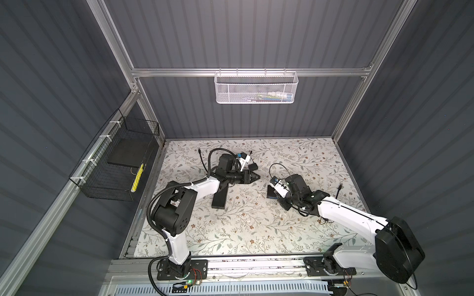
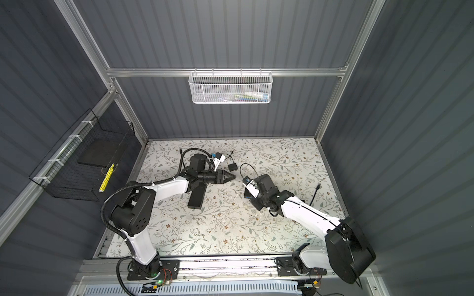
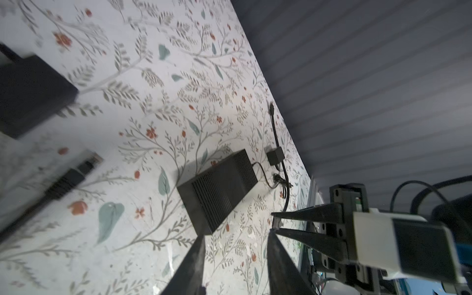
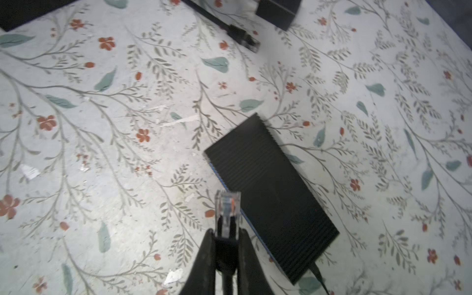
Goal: Insert the plug into the switch port
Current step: 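Open the left gripper and draw it back while right gripper keeps the plug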
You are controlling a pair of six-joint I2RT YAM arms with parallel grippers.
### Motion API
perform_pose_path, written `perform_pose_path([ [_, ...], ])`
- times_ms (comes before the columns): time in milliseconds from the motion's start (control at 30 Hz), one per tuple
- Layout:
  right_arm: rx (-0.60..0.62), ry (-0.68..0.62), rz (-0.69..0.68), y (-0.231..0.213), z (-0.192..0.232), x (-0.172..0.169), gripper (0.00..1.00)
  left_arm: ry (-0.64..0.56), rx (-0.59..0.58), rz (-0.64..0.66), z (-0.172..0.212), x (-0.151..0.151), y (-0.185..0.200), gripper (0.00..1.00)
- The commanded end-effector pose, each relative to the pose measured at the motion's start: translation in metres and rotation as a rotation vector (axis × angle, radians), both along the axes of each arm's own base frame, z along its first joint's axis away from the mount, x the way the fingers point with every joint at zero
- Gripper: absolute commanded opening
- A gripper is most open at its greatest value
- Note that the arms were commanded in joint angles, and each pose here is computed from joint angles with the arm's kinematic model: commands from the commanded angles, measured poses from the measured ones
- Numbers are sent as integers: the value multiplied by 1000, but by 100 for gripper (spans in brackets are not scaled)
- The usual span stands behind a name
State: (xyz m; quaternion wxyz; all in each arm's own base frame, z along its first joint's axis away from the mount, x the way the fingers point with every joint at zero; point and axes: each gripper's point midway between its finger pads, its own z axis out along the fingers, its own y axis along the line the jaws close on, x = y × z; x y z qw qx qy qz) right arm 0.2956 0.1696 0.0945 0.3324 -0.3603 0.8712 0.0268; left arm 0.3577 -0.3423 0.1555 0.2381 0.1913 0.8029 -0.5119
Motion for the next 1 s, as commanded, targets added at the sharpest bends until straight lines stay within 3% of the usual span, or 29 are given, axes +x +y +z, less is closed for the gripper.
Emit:
perform_pose_path([
  [0, -64, -20, -186, -41, -2, 16, 0, -30, 8, -21, 10, -4, -7, 40],
  [133, -150, -6, -302, -74, -8, 32, 0, 0, -1, -10, 1, -8, -6, 40],
  [333, -156, 37, -394, -101, -21, 45, 0, 22, 28, -10, -7, -14, -2, 39],
  [967, -177, 205, -330, -83, -62, 52, 0, 65, 66, 1, -25, -23, 6, 36],
])
